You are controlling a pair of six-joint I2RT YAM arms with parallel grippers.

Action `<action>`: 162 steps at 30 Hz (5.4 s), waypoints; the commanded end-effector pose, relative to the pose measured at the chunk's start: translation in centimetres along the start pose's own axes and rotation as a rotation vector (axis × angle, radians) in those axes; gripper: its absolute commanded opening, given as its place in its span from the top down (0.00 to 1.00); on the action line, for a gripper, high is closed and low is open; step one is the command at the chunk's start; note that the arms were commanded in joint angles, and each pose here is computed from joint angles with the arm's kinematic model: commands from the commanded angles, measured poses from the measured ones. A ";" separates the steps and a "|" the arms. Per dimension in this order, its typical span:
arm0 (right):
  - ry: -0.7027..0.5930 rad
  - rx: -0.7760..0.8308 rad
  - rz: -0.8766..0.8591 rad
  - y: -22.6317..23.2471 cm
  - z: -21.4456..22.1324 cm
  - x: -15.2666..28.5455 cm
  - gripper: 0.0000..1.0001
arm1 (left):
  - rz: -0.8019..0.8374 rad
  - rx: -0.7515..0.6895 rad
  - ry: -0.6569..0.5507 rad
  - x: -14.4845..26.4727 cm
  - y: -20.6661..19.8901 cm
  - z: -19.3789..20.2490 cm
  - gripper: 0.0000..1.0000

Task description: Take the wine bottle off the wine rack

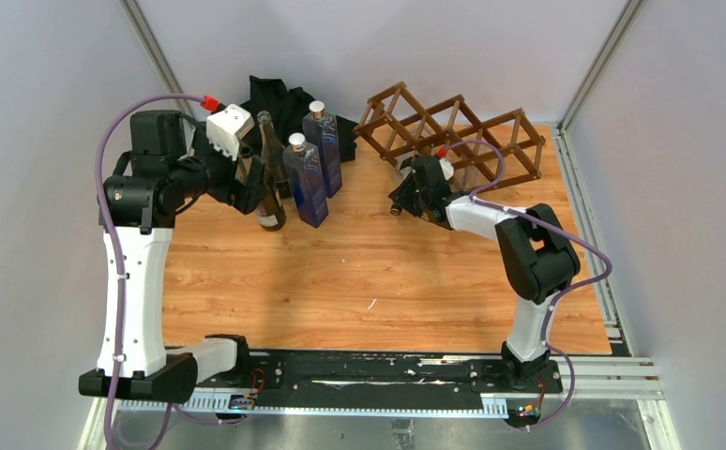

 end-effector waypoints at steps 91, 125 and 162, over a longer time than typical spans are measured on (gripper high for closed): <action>0.628 0.239 -0.536 7.9 9.9 28.1 1.00 | 0.748 -0.665 -0.020 -15.9 -23.5 8.7 0.03; 0.686 0.360 -0.628 9.5 10.1 28.3 1.00 | 0.786 -0.596 0.004 -15.0 -22.0 8.5 0.27; 0.459 0.700 -1.134 12.1 10.4 33.1 0.10 | 1.135 -0.025 -0.286 -3.7 -22.7 -1.9 1.00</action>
Point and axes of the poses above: each gripper's point midway between its finger pads, its own x axis back along the fingers, its own y axis along the line the jaws close on, z = x × y, the point moved 3 cm from there along x, back along the fingers, and after that the axes turned 8 degrees about -x, right-handed, at the moved point
